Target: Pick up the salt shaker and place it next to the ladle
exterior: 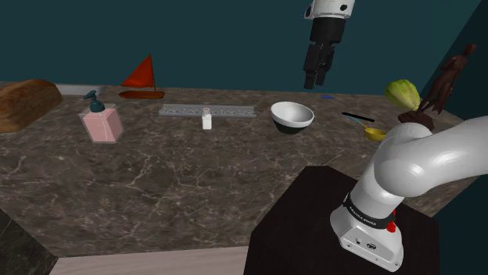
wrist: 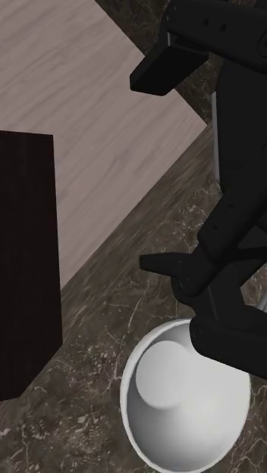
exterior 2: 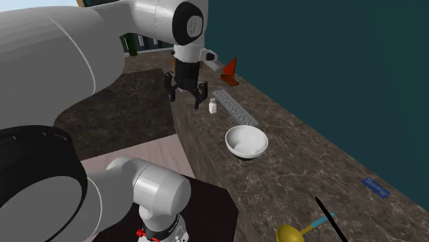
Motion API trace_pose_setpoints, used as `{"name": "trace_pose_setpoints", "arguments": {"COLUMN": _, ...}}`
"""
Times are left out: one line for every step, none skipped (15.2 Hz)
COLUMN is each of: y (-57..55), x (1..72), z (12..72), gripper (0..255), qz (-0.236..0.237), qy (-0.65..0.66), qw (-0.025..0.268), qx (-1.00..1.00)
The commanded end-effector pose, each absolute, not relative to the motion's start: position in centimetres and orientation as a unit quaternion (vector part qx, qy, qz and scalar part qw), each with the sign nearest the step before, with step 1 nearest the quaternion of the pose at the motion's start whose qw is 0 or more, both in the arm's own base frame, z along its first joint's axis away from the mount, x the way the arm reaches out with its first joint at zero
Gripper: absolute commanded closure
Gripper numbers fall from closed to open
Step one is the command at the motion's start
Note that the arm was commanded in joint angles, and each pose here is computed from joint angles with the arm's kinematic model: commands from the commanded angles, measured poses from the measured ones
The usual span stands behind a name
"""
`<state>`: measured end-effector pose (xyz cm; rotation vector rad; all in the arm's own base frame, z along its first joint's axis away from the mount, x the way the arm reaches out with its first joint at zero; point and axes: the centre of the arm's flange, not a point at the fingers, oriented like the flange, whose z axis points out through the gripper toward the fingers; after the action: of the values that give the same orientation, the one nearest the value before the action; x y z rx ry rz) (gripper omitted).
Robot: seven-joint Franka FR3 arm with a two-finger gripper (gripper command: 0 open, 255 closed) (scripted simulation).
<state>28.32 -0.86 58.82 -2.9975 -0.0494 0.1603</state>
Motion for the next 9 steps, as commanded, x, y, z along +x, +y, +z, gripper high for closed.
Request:
{"name": "trace_pose_setpoints", "arguments": {"y": -0.9, "x": 28.3, "z": 58.8, "gripper": 0, "qz": 0.053, "qy": -0.016, "qw": 0.070, "qx": -0.996}}
{"name": "trace_pose_setpoints", "arguments": {"y": -0.7, "x": 29.6, "z": 58.3, "gripper": 0, "qz": 0.056, "qy": -0.015, "qw": 0.070, "qx": -0.996}}
{"name": "trace_pose_setpoints", "arguments": {"y": -0.6, "x": 30.9, "z": 57.8, "gripper": 0, "qz": 0.058, "qy": -0.014, "qw": 0.071, "qx": -0.996}}
{"name": "trace_pose_setpoints", "arguments": {"y": -0.5, "x": 32.2, "z": 57.3, "gripper": 0, "qz": 0.061, "qy": -0.013, "qw": 0.072, "qx": -0.995}}
{"name": "trace_pose_setpoints", "arguments": {"y": -0.4, "x": 33.5, "z": 56.8, "gripper": 0, "qz": 0.063, "qy": -0.012, "qw": 0.072, "qx": -0.995}}
{"name": "trace_pose_setpoints", "arguments": {"y": -0.3, "x": 34.8, "z": 56.3, "gripper": 0, "qz": 0.066, "qy": -0.010, "qw": 0.073, "qx": -0.995}}
{"name": "trace_pose_setpoints", "arguments": {"y": -0.2, "x": 36.1, "z": 55.8, "gripper": 0, "qz": 0.068, "qy": -0.009, "qw": 0.074, "qx": -0.995}}
{"name": "trace_pose_setpoints", "arguments": {"y": -0.1, "x": 37.4, "z": 55.3, "gripper": 0, "qz": 0.071, "qy": -0.008, "qw": 0.074, "qx": -0.995}}
{"name": "trace_pose_setpoints", "arguments": {"y": 0.0, "x": 38.7, "z": 54.7, "gripper": 0, "qz": 0.073, "qy": -0.007, "qw": 0.075, "qx": -0.994}}
